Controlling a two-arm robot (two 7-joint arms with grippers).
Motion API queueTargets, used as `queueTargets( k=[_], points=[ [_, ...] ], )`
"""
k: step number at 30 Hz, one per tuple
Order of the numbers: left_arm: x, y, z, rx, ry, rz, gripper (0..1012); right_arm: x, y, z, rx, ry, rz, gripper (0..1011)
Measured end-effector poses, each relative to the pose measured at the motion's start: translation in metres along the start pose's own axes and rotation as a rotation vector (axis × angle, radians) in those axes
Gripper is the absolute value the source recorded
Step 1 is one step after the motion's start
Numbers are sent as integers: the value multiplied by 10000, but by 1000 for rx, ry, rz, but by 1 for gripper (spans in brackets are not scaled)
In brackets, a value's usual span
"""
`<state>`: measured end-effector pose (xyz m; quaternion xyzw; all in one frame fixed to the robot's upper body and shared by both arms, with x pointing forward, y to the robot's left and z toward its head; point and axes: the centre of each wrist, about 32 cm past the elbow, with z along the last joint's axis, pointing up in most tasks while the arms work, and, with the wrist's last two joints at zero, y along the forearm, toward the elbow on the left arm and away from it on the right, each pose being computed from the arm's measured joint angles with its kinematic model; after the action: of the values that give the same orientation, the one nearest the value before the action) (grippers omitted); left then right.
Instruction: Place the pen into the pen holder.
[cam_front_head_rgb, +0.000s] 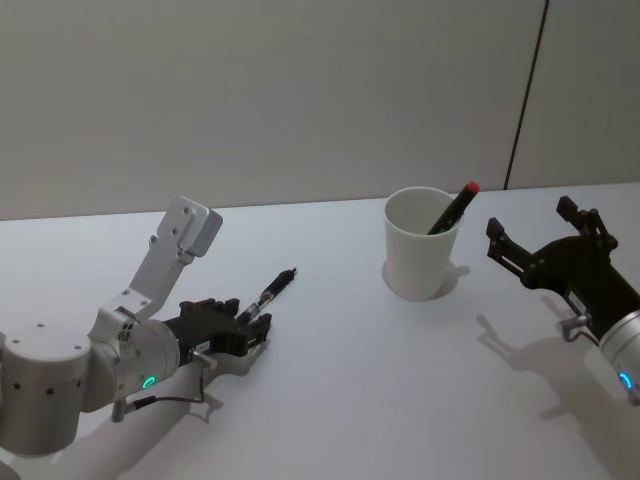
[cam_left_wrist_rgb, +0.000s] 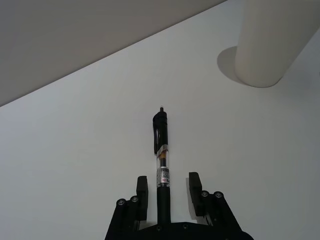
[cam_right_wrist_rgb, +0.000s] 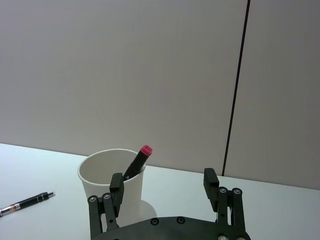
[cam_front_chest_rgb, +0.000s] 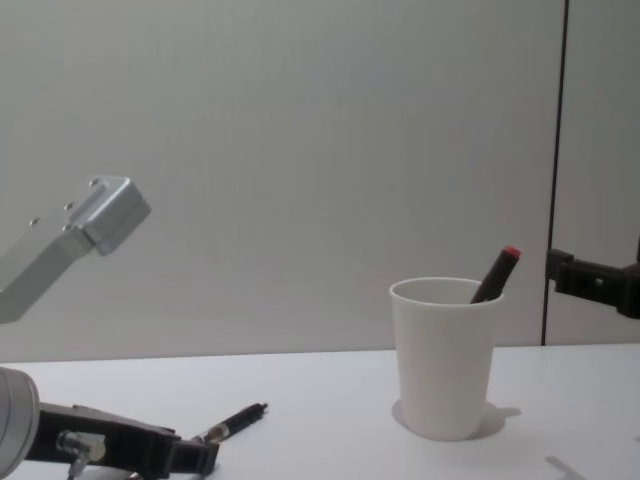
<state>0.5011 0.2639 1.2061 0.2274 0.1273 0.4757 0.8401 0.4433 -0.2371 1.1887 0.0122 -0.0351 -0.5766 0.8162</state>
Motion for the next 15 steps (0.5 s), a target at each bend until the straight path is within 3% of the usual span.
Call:
queueTargets(
  k=[7, 15],
  points=[
    [0, 0, 0, 0, 0, 0, 299, 0, 0, 0, 0, 0, 0, 1002],
    [0, 0, 0, 0, 0, 0, 116, 0, 0, 0, 0, 0, 0, 1002]
  ],
)
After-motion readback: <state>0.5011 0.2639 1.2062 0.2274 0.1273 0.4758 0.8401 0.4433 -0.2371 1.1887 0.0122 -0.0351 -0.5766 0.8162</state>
